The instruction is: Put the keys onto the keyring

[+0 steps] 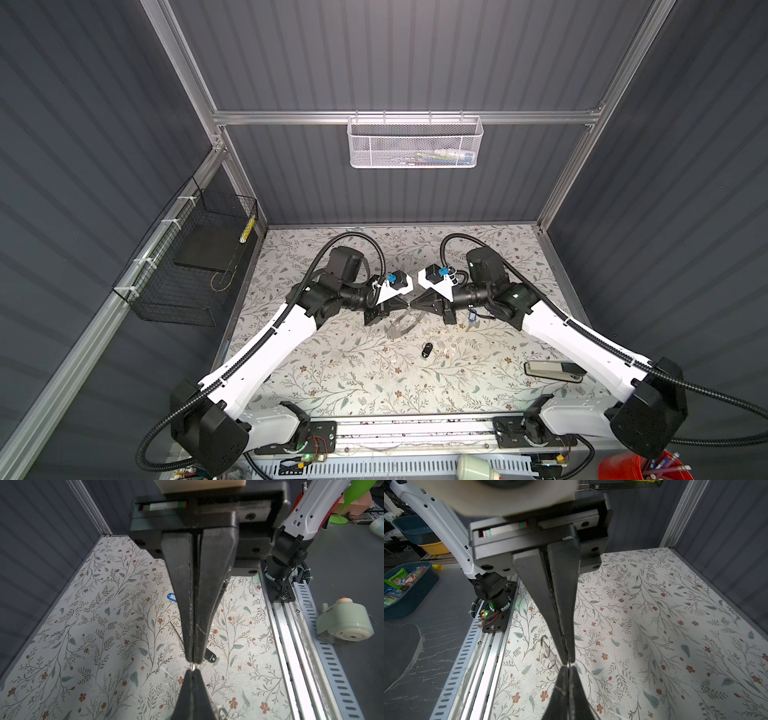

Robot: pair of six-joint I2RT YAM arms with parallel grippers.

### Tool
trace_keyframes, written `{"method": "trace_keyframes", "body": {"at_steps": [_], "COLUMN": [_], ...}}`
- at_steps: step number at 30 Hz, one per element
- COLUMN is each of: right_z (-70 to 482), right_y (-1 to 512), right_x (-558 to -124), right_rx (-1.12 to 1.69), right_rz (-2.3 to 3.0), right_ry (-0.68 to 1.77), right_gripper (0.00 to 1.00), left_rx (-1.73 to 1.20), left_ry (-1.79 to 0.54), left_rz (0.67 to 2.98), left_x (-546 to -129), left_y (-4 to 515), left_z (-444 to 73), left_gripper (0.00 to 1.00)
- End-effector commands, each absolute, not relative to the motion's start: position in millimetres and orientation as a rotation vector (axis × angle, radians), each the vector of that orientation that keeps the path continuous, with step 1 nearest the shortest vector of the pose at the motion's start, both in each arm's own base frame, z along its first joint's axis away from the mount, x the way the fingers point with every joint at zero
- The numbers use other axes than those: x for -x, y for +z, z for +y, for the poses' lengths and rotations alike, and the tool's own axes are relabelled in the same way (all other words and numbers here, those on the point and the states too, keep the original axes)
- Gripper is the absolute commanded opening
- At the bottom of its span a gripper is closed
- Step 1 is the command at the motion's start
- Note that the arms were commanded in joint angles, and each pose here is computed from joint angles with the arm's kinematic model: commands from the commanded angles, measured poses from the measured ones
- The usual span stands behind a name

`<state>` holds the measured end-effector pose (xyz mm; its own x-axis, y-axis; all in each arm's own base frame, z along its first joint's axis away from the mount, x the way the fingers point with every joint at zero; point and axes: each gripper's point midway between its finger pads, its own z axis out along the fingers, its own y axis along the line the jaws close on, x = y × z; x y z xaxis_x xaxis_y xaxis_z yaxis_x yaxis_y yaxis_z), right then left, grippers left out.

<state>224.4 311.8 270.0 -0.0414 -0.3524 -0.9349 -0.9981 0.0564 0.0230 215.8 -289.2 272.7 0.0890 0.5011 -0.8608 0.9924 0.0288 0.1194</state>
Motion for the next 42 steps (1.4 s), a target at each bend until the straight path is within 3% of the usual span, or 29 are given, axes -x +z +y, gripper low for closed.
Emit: {"method": "trace_keyframes", "body": {"at_steps": [1,11,17,21,22,25,28,42], "right_z": [313.7,313.8,314.1,313.6,313.5,313.4,314.0,320.9], "right_y": [269.8,268.5,264.7,264.4,265.3,268.4,274.1,305.8], "right_x": [-226.0,-227.7,-228.1,-227.0,-227.0,-227.1,-229.5,-235.3], "right_rx": [1.421,1.422,1.427,1.433,1.432,1.418,1.369,1.212], "right_rz": [1.533,1.533,1.543,1.535,1.529,1.510,1.470,1.265], "right_ry": [1.003,0.992,0.994,0.991,0.992,1.001,1.027,1.095], "right_gripper": [0.06,0.11,0.09,0.03,0.01,0.00,0.00,0.00], "left_rx": [-1.604,-1.605,-1.604,-1.605,-1.600,-1.542,-1.536,-1.306], "left_ry": [-0.835,-0.830,-0.829,-0.842,-0.839,-0.829,-0.791,-0.819], "left_rz": [1.410,1.415,1.406,1.396,1.398,1.437,1.470,1.494], "left_x": [-205.9,-206.1,-205.5,-204.0,-204.3,-208.5,-208.6,-218.7], "left_y": [292.7,291.3,293.9,294.3,294.6,299.0,295.7,294.2], "left_z": [-295.9,-295.2,-295.1,-296.0,-295.7,-293.4,-285.9,-254.0], "left_gripper": [0.00,0.00,0.00,0.00,0.03,0.32,0.43,0.39]}}
